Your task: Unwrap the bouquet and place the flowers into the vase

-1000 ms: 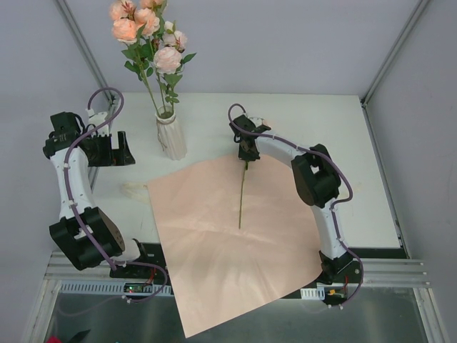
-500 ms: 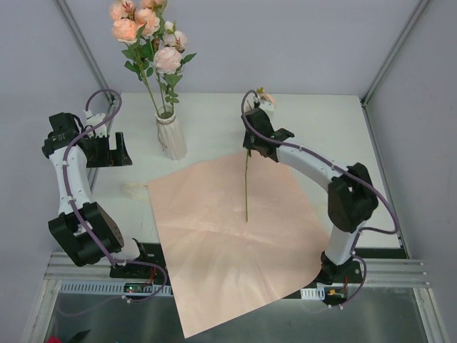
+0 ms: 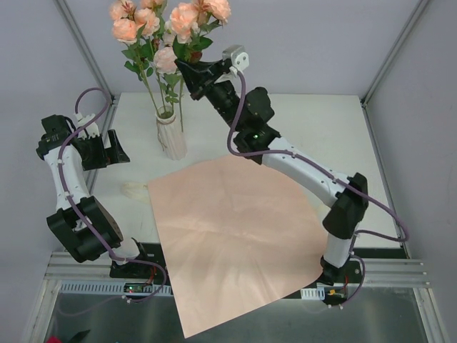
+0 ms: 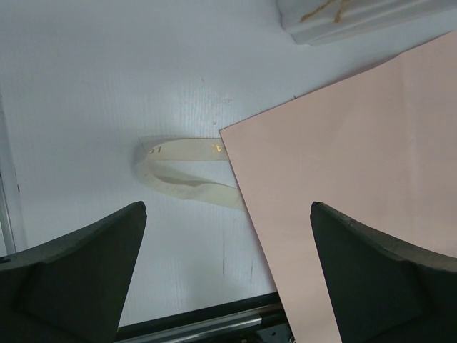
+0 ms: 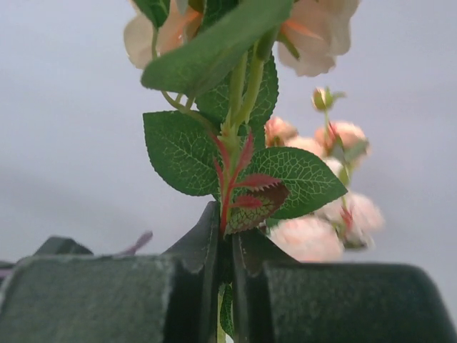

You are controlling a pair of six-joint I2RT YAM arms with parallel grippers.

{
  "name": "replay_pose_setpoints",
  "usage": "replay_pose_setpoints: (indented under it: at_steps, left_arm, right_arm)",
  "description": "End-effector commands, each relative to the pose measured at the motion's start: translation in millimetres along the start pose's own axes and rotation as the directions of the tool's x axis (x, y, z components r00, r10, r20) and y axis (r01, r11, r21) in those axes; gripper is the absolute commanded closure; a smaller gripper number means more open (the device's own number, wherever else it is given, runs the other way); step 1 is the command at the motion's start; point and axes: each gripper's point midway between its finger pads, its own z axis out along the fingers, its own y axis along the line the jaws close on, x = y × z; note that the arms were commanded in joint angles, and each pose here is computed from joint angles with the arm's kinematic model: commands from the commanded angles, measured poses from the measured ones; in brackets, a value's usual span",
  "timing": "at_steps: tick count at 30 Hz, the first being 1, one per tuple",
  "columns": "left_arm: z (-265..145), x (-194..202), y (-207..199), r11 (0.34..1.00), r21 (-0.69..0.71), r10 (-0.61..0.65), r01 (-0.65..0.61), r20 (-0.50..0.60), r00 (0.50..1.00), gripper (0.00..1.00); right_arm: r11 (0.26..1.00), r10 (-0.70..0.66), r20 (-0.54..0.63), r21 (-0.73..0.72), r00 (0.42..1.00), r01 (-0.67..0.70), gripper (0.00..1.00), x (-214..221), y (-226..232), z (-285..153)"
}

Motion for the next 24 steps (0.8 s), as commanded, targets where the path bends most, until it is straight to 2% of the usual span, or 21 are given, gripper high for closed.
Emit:
replay_pose_setpoints:
  at_steps: [1,3,4,5,7,14,24]
  left_arm:
    - [-7.0,-13.3,-14.6,0.998,0.060,0.015,-0.018,0.053,0.998,0.01]
    - [-7.5,-13.1,-16.3,0.997,0.068,0.028,-0.032,0.057,0.998,0.01]
    - [-8.5,-12.4,-17.4,0.997,0.070,0.035,-0.039,0.059,0.998,0.01]
    - [-8.3,-12.0,-17.2,0.996,0.071,0.046,-0.050,0.061,0.997,0.01]
    - [-8.2,-11.0,-17.9,0.995,0.075,0.054,-0.059,0.061,0.997,0.01]
    - [-6.5,-7.6,-16.5,0.994,0.078,0.073,-0.077,0.051,0.996,0.01]
    - [-3.1,-5.6,-15.4,0.993,0.089,0.079,-0.082,0.041,0.996,0.01]
  right_arm:
    - [0.981,-0.063,0.327,-0.154,0.943,0.119,0.99,-63.0,38.4,26.3]
    - [0.980,-0.061,0.323,-0.159,0.945,0.117,0.99,-43.9,38.6,38.1]
    - [0.980,-0.053,0.366,-0.159,0.929,0.118,0.99,-63.3,41.8,42.7]
    - [0.980,-0.057,0.346,-0.160,0.937,0.118,0.99,-44.3,40.4,49.3]
    - [0.981,-0.049,0.385,-0.154,0.922,0.116,0.99,-57.9,41.2,55.4]
    - [0.985,-0.066,0.337,-0.130,0.939,0.117,0.99,-11.1,32.0,68.0]
    - [0.989,-0.089,0.266,-0.092,0.960,0.117,0.99,30.4,10.3,63.7]
